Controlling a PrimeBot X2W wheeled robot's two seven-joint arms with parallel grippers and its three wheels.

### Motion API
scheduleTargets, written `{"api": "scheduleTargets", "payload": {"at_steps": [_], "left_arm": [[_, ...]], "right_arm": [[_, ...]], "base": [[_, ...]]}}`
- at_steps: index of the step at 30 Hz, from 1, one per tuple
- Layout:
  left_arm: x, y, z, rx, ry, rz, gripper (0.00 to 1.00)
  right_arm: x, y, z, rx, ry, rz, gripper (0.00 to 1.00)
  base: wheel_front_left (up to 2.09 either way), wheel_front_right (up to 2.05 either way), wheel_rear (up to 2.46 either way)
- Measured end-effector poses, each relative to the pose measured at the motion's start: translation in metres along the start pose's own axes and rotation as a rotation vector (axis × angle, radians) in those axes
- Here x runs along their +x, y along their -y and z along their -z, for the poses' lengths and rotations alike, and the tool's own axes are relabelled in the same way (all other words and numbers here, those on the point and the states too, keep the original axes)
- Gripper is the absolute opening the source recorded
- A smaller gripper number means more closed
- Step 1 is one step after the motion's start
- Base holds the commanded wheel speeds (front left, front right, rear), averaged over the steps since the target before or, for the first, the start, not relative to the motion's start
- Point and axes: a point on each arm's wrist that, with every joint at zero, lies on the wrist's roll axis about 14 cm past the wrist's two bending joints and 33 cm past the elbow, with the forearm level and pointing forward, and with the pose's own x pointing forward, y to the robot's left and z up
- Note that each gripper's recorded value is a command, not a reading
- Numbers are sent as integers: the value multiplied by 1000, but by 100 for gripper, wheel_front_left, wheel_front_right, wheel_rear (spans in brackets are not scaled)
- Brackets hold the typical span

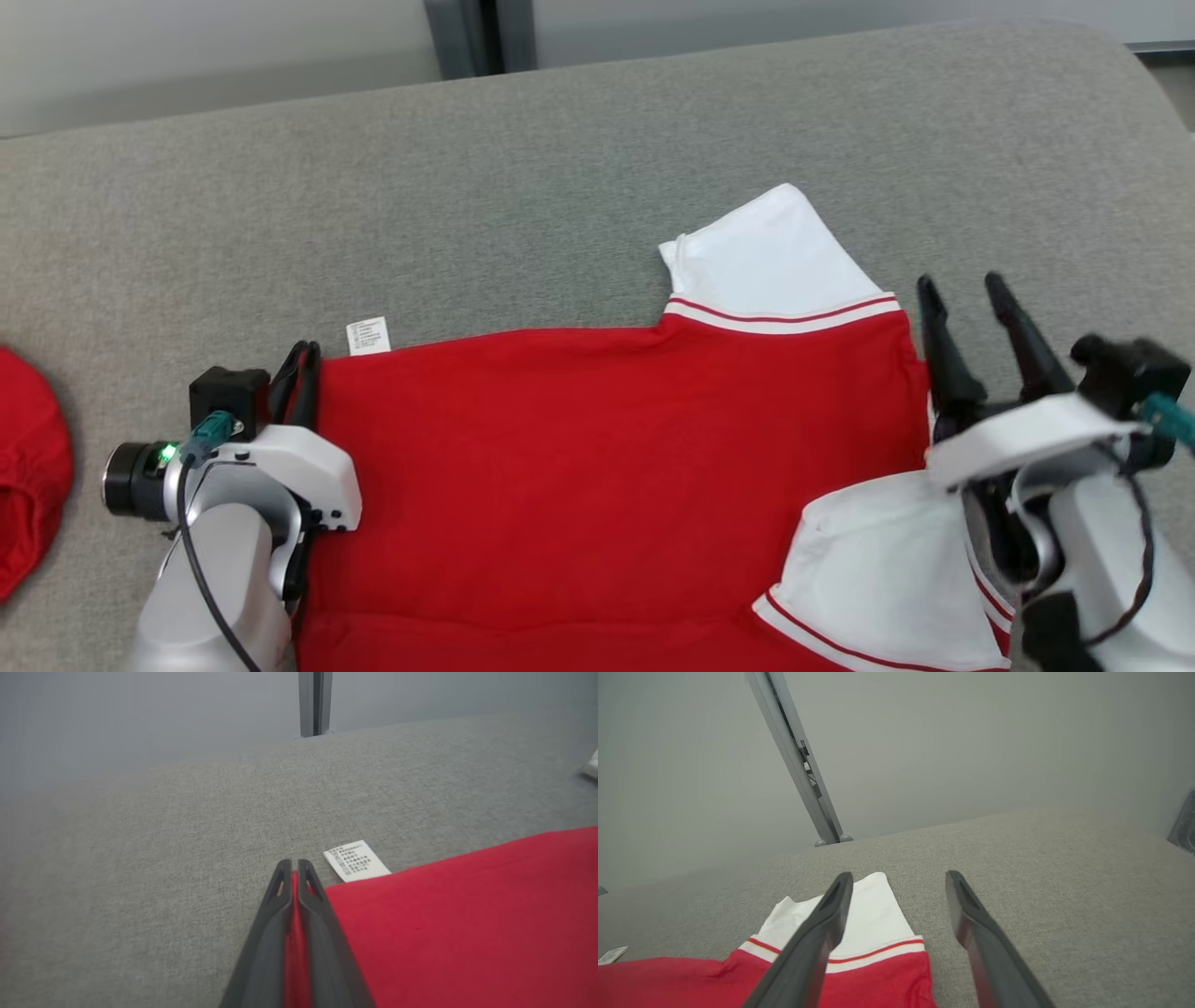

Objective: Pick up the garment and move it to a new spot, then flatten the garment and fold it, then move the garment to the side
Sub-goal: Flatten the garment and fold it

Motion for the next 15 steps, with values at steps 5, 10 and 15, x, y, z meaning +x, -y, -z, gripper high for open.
{"api": "scheduleTargets", "payload": {"at_steps": [5,10,15], "left_arm": [[3,4,-12,0,42,18,0],[-1,3,-13,4,51,25,0],[-5,1,-11,7,44,25,0]], "right_arm": [[37,13,2,1,-89,14,100],[73,10,19,-14,-240,-11,100],[102,3,34,-9,-361,-33,100]], "base": [[0,0,0],[0,0,0],[0,0,0]]}}
